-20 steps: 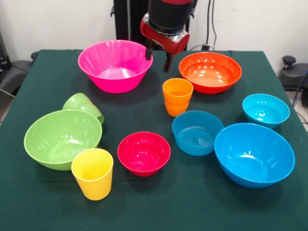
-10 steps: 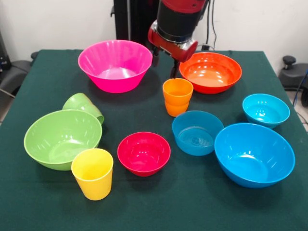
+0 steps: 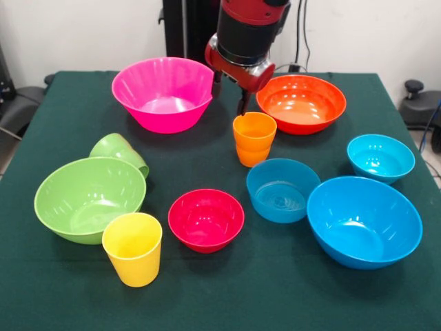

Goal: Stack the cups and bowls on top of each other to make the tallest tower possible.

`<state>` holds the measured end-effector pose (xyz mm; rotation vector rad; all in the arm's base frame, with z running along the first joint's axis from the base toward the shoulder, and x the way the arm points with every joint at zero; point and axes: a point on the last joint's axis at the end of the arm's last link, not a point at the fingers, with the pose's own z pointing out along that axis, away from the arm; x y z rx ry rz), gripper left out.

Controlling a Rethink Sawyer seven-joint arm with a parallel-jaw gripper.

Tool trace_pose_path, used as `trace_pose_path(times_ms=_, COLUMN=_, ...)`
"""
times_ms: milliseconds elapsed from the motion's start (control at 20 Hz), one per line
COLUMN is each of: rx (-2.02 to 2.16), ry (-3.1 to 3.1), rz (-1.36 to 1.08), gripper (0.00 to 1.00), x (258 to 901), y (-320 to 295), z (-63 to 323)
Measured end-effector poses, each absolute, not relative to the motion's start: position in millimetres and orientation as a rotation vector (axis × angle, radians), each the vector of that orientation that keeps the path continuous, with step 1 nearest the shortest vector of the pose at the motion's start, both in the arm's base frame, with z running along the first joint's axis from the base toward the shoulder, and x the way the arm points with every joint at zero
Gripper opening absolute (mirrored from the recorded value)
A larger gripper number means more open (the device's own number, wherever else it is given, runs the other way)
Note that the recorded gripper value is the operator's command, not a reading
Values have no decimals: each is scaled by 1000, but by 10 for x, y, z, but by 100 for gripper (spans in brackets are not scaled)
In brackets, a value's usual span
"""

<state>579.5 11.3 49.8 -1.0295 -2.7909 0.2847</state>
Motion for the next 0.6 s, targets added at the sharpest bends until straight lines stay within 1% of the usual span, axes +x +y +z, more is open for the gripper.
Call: trace_pose_path(times_ms=600, rx=-1038, ry=-2792, rz=299, gripper=100, x=5812, y=54, z=506)
